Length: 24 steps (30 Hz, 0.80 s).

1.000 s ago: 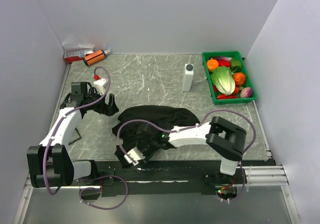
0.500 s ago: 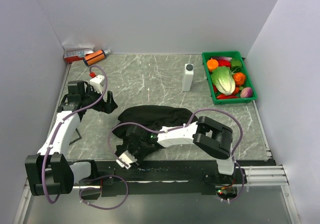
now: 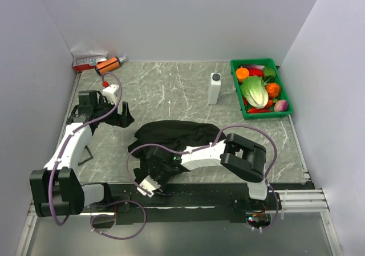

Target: Pin the brooch onto the clothing

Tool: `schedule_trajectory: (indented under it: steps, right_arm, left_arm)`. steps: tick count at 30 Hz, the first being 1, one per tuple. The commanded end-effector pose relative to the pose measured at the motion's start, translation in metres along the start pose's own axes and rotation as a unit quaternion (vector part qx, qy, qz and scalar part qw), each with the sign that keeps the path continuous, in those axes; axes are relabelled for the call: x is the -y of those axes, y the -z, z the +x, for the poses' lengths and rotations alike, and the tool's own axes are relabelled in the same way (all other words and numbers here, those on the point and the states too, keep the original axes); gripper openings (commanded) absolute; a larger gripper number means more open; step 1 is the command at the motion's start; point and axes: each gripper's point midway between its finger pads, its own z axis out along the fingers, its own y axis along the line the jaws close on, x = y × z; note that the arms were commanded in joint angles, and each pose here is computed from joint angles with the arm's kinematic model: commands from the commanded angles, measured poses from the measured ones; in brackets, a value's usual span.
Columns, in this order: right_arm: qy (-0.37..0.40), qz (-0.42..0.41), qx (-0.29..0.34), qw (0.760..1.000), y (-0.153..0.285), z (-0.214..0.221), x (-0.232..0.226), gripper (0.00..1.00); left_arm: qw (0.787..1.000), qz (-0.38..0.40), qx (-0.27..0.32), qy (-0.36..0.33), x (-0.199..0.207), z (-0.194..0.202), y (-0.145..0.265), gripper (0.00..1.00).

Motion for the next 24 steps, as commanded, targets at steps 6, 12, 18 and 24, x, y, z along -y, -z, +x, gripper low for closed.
schedule_trajectory:
  steps: [6, 12, 18, 24]
  right_arm:
    - [-0.060, 0.234, -0.035, 0.970, 0.185, -0.002, 0.104, 0.00]
    - [-0.176, 0.370, -0.025, 0.912, 0.350, -0.018, 0.129, 0.00]
    - [-0.278, 0.496, -0.012, 0.823, 0.462, 0.000, 0.156, 0.00]
    - [-0.366, 0.570, 0.033, 0.735, 0.527, 0.026, 0.164, 0.00]
  left_arm:
    - [0.998, -0.010, 0.046, -0.046, -0.010, -0.052, 0.003, 0.93]
    - [0.994, 0.008, 0.039, -0.098, -0.004, -0.060, 0.012, 0.93]
    - [0.983, 0.099, -0.026, -0.152, 0.029, -0.013, 0.018, 0.90]
    - [0.967, 0.159, -0.104, -0.168, 0.055, 0.043, 0.001, 0.84]
